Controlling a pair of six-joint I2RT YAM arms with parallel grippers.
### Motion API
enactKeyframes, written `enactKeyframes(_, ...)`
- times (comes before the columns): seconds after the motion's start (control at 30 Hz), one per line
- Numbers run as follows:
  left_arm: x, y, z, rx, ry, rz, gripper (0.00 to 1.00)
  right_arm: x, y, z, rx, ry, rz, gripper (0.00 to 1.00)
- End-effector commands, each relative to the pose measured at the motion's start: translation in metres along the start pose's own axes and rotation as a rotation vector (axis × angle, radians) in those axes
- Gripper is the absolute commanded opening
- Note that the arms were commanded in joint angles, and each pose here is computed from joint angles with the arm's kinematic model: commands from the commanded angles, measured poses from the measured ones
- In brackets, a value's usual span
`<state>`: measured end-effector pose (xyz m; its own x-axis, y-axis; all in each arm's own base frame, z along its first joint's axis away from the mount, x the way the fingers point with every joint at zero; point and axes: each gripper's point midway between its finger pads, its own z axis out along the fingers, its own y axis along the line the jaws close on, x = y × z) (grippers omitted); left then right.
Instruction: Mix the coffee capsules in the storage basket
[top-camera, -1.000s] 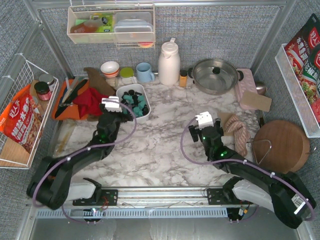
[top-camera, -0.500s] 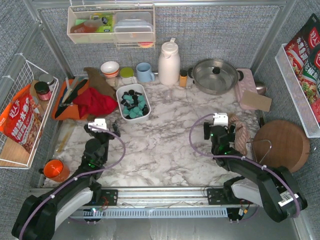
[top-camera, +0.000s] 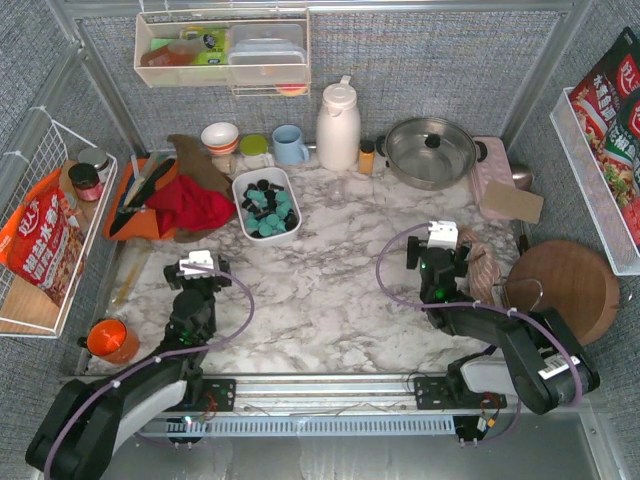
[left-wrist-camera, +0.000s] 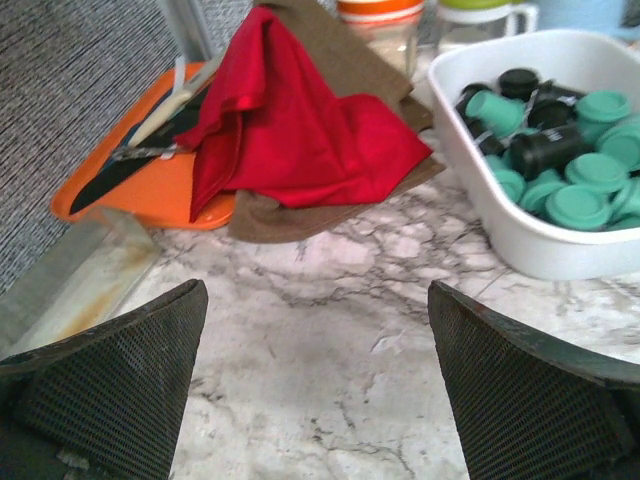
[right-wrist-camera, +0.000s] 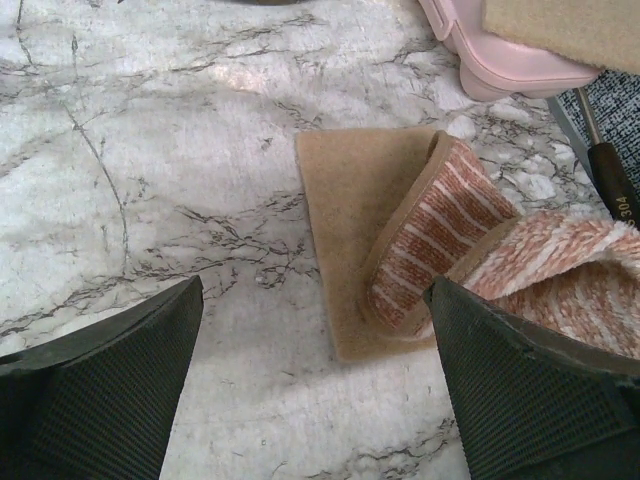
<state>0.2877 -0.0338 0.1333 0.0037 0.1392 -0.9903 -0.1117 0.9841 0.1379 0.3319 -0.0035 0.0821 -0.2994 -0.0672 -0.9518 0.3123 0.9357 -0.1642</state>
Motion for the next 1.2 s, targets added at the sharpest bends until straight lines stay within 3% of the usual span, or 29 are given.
enactKeyframes(0.0,0.012,0.019,-0.006,-0.090,-0.020,-0.042,0.99,-0.013,-0.001,0.002,0.016,-0.041,0.035,0.99)
enactKeyframes(0.47,0.023,0.027,0.003,-0.130,0.025,-0.004,0.99,-0.012,-0.020,0.011,0.078,-0.042,0.065,0.99)
enactKeyframes(0.87,0.018,0.028,0.043,-0.189,0.050,0.060,1.00,-0.012,-0.022,0.016,0.066,-0.041,0.065,0.99)
enactKeyframes(1.03,0.016,0.032,0.056,-0.183,0.023,0.023,1.00,-0.004,-0.028,0.023,0.074,-0.115,0.114,0.99)
enactKeyframes(1.17,0.021,0.037,0.066,-0.182,0.058,0.007,1.00,0.001,-0.010,0.025,-0.014,-0.088,0.046,0.99)
